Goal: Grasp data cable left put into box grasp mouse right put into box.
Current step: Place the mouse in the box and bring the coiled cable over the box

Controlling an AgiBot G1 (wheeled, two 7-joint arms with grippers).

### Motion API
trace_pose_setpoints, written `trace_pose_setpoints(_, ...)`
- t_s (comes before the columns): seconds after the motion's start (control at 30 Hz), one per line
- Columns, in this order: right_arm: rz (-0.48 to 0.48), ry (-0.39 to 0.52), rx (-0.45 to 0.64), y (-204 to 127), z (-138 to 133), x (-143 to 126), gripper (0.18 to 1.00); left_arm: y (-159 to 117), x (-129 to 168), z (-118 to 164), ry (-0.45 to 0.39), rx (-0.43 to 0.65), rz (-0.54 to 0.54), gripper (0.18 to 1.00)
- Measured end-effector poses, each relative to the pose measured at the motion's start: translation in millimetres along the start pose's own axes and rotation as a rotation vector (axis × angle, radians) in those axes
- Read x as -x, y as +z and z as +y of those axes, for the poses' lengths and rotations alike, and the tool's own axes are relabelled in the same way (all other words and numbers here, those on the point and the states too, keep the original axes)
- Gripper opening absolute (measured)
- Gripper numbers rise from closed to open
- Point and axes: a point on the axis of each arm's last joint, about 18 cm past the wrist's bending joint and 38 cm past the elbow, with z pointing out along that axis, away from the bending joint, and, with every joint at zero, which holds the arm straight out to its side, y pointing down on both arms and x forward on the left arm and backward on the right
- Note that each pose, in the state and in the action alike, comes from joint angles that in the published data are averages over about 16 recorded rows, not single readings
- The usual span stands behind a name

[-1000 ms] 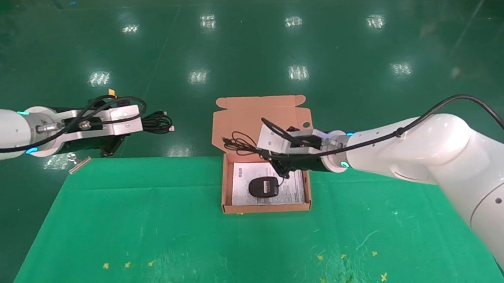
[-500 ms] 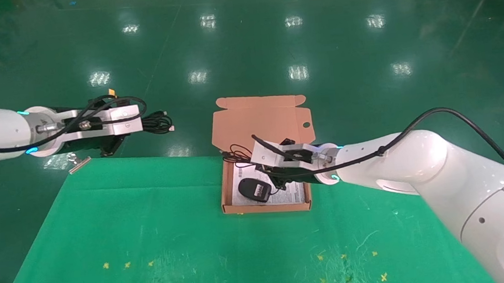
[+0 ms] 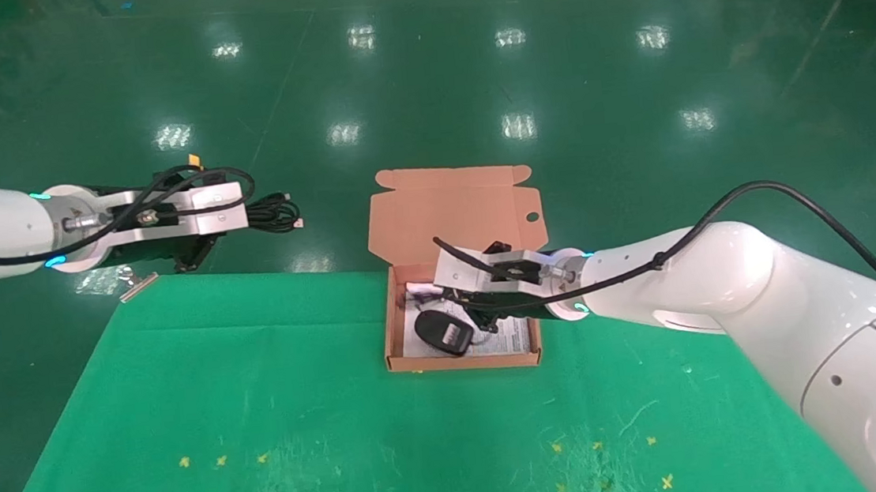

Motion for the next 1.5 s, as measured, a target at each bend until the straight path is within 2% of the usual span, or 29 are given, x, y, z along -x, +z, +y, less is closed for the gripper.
trace_pose_setpoints(0.3,0.059,0.002,0.001,-22,13,-27,0.374,12,-7,-25,0.026,-0.065,-0.006,0.242)
trace_pose_setpoints(0.57,0.144,-0.007,0.025,-66,40,-64,0.555,42,-25,-77,0.069,-0.186,-0.015,0.242)
trace_pose_setpoints(0.73,0.181,-0.009,0.047,-96,58,-77,0.68,65,-42,-109,0.092,-0.251,-0.007,0.242)
trace_pose_setpoints(0.93,0.201,-0.004,0.066,-124,71,-79,0.815,86,-66,-136,0.109,-0.305,0.024,0.242)
trace_pose_setpoints(1.13,0.209,0.005,0.081,-143,78,-75,0.907,97,-87,-152,0.125,-0.347,0.054,0.242)
trace_pose_setpoints(1.5,0.219,0.017,0.098,-161,81,-66,0.983,103,-107,-165,0.14,-0.398,0.081,0.242)
